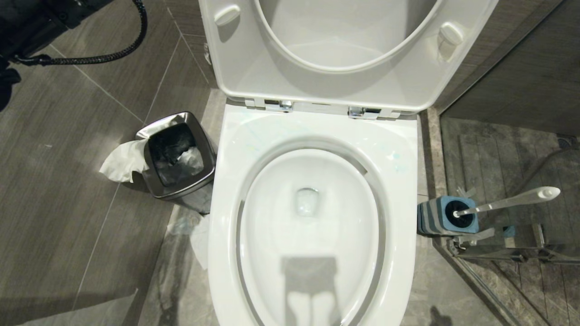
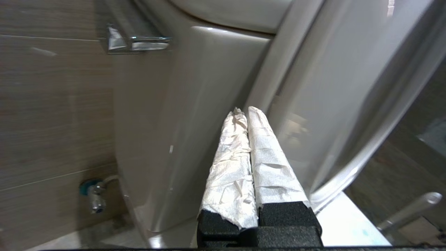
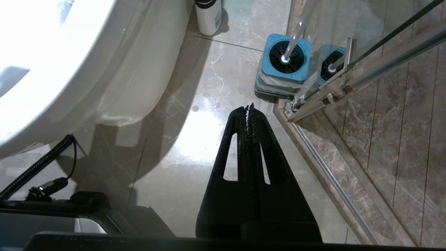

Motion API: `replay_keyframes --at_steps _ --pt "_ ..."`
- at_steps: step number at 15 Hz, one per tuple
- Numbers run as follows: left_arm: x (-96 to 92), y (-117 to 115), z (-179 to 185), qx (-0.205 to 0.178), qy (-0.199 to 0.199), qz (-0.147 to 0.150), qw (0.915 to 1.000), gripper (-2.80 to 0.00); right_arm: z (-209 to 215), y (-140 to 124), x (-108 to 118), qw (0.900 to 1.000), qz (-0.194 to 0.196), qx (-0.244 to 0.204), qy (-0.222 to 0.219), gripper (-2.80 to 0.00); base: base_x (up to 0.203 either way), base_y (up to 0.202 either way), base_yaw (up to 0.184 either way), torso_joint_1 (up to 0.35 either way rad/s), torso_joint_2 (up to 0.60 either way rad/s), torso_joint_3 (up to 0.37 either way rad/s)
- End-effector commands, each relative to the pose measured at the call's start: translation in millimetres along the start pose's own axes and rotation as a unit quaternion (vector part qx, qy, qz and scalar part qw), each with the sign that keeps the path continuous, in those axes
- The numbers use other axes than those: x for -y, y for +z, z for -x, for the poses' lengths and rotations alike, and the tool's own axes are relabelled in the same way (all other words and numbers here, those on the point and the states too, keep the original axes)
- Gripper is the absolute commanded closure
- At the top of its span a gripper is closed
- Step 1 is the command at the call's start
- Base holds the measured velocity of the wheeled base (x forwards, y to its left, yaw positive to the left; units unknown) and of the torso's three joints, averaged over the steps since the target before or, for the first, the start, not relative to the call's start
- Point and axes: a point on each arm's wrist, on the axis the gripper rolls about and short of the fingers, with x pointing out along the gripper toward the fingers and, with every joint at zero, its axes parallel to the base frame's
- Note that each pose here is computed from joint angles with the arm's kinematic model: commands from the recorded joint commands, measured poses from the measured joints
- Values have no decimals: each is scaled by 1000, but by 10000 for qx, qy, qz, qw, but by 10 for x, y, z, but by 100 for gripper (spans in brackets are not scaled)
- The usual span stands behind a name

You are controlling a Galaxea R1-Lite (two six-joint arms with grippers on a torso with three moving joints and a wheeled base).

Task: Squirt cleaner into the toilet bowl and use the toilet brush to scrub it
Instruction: Close the toilet lid

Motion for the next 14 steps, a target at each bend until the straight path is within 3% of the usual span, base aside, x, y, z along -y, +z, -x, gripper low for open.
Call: replay_keyframes --at_steps 1,5,14 --pt "-77 -69 -90 49 254 -27 9997 0 -1 -2 0 10000 1 -5 1 0 0 0 0 0 0 0" --pt "-104 -18 -234 109 651 -131 9977 0 0 0 0 10000 1 -2 1 0 0 0 0 0 0 0" --pt "-64 -78 -285 29 303 122 9995 0 0 0 0 10000 2 -2 1 0 0 0 0 0 0 0"
